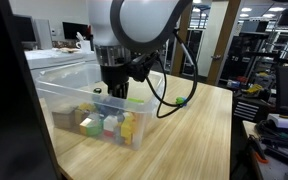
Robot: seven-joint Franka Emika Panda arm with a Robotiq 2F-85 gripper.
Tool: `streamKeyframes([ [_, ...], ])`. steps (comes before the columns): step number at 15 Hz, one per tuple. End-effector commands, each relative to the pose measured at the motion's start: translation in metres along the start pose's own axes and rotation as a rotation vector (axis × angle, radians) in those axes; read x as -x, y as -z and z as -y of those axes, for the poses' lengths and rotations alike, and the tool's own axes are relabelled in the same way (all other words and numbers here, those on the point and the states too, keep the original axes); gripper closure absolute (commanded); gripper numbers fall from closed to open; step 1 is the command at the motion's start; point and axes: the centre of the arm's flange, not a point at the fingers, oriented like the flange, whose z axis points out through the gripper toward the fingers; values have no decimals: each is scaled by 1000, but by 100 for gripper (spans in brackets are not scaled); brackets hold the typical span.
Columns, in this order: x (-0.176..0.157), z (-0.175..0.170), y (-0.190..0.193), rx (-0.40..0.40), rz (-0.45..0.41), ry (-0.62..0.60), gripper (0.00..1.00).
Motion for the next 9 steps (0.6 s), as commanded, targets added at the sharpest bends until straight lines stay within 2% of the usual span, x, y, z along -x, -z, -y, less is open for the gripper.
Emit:
streamKeyframes([
  [1,20,-22,27,2,-1,-27,100],
  [7,42,-66,81,37,-79,-94,99],
  [8,48,-73,91,38,-82,-106,70],
  [9,49,-71,89,39,-79,-104,68],
])
